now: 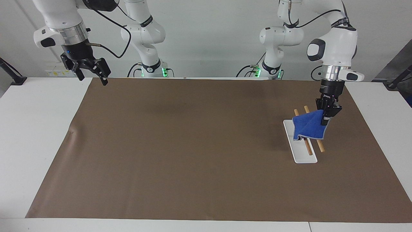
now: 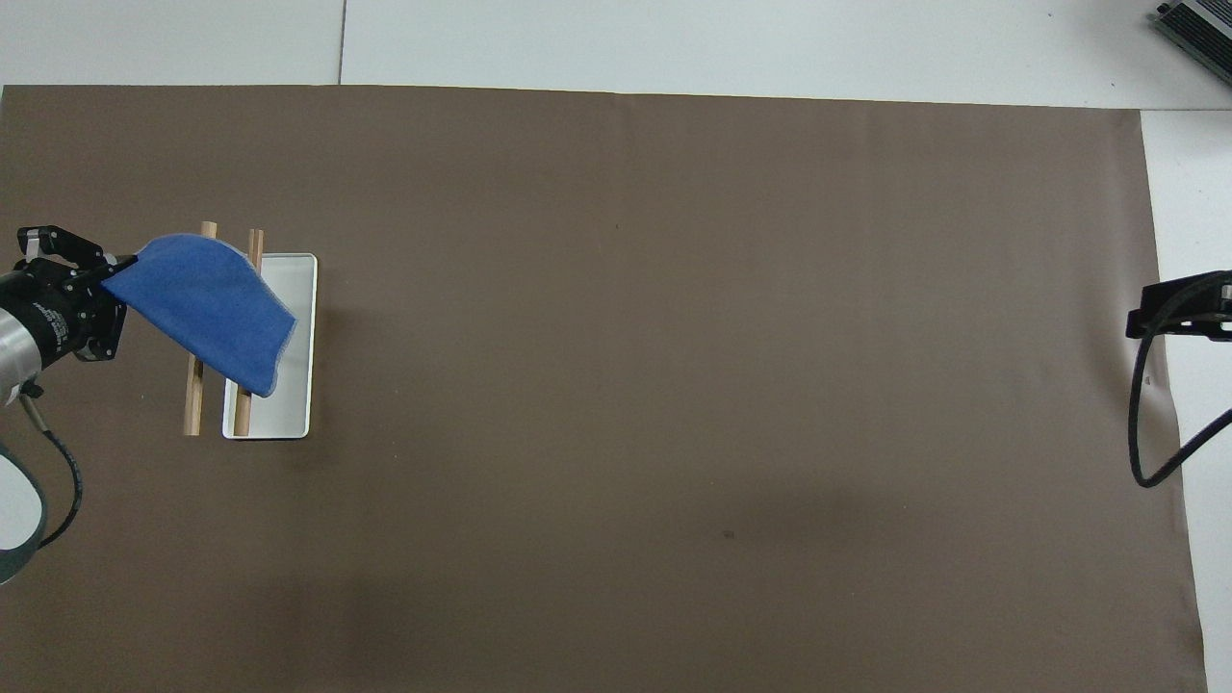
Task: Right arm passes towel to left arm to hang
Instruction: 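Drape the towel over the wooden dowel rack with the left gripper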
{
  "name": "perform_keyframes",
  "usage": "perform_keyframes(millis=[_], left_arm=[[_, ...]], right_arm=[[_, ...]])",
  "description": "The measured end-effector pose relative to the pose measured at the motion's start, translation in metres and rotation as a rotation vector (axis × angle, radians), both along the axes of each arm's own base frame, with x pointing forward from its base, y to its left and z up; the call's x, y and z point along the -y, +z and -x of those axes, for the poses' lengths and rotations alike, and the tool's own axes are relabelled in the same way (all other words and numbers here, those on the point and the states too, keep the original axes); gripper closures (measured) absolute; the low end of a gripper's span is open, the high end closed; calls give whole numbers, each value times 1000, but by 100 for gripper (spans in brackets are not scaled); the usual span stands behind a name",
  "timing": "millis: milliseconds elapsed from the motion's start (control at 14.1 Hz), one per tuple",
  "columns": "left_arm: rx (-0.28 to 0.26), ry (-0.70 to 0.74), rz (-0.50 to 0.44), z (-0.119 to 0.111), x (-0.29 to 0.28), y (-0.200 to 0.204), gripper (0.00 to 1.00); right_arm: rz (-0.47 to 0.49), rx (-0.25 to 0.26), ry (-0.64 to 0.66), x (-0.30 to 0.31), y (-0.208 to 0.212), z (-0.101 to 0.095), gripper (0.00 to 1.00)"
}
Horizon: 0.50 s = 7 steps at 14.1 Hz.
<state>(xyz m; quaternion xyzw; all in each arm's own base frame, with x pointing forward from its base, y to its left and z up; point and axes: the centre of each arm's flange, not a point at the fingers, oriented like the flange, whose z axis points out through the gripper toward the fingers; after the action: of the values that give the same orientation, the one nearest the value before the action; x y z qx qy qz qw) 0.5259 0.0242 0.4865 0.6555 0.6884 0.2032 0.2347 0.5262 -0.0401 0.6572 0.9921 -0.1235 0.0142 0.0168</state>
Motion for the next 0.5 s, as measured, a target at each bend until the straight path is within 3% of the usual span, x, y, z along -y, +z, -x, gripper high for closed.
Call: perform_keyframes(millis=[496], left_arm=[[-63,138,59,2,-30,-28,98]], right_arm=[[-54,-22,5,-7,-11,-2,0]])
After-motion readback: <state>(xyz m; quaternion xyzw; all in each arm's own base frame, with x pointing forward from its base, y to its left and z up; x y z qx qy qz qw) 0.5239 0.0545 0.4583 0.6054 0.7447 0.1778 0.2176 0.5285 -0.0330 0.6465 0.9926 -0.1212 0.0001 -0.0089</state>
